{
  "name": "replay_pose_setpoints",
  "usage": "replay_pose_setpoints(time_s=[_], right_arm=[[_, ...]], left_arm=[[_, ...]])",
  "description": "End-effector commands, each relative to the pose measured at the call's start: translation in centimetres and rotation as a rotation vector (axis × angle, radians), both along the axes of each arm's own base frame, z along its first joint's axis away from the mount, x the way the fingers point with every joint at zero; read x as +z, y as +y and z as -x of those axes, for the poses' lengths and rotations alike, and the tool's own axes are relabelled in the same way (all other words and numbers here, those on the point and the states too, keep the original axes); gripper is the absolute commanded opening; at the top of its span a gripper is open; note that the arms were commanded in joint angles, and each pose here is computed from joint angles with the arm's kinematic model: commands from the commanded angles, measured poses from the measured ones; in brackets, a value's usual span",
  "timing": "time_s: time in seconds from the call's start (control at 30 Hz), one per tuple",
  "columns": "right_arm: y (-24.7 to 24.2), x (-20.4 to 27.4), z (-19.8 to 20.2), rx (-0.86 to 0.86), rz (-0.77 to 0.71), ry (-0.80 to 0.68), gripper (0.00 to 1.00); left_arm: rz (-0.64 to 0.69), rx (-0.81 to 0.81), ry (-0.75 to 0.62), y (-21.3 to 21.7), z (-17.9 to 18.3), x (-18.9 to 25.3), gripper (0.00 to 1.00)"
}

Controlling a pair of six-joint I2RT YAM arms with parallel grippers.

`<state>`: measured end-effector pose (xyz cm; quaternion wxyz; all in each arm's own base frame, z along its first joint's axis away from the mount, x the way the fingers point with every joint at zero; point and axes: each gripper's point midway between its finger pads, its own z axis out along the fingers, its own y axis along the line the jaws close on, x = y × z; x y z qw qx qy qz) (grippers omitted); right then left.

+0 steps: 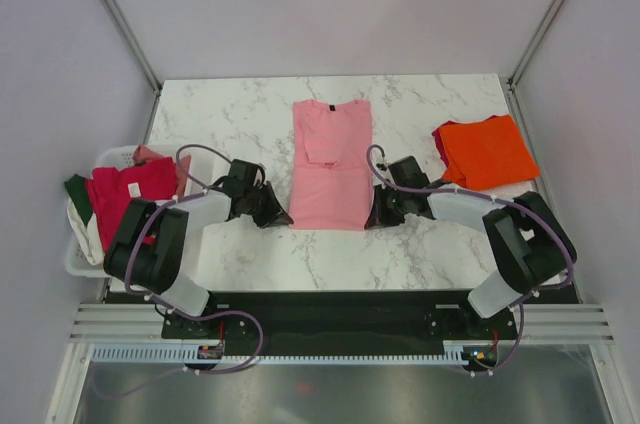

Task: Fold and stack the t-shirts
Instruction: Fold the tshirt

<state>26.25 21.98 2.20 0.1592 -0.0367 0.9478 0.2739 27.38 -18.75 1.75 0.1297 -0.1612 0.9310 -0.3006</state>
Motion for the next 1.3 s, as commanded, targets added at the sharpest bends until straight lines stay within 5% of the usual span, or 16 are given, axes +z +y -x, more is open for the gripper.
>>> replay_pose_setpoints(time_s=[0.0,0.13,0.17,0.2,0.23,0.3,0.53,0.93,1.27], right_arm=[[0.0,1.5,1.8,-0.021,-0.021,-0.036,0.04],[-0.6,2.5,3.1,-0.026,-0.027,-0.054,0.39],[-1.1,2.7,2.6,-0.045,0.002,-0.078,0.41],[-1.0,3.7,1.7,-0.046,0.007,-0.113,0.41],[-1.5,3.9,1.4,-0.055,0.035,-0.119,0.42],[-1.2,5.0,0.0,-0.046,0.040,-0.149,0.41],[-0.9,6.4,-5.1,-0.093,0.064,-0.184,0.36],[0.7,3.9,-11.7,-0.133,0.128,-0.175,0.36],[0.1,1.9,-13.2,-0.157,0.191,-0.164,0.40]], left_arm=[[-0.023,-0.075,-0.036,0.8,2.4,0.7,0.02],[-0.032,-0.105,-0.042,1.2,3.7,1.6,0.02],[-0.032,-0.107,-0.048,1.3,4.0,1.9,0.07],[-0.029,-0.110,-0.054,1.3,4.0,2.2,0.14],[-0.029,-0.110,-0.066,1.3,3.8,2.7,0.31],[-0.057,-0.106,-0.079,1.7,3.6,3.2,0.41],[-0.140,-0.051,-0.159,2.4,-0.3,6.5,0.51],[-0.163,-0.034,-0.193,0.4,-9.6,6.7,0.42],[-0.205,-0.042,-0.149,0.2,-11.8,3.6,0.42]])
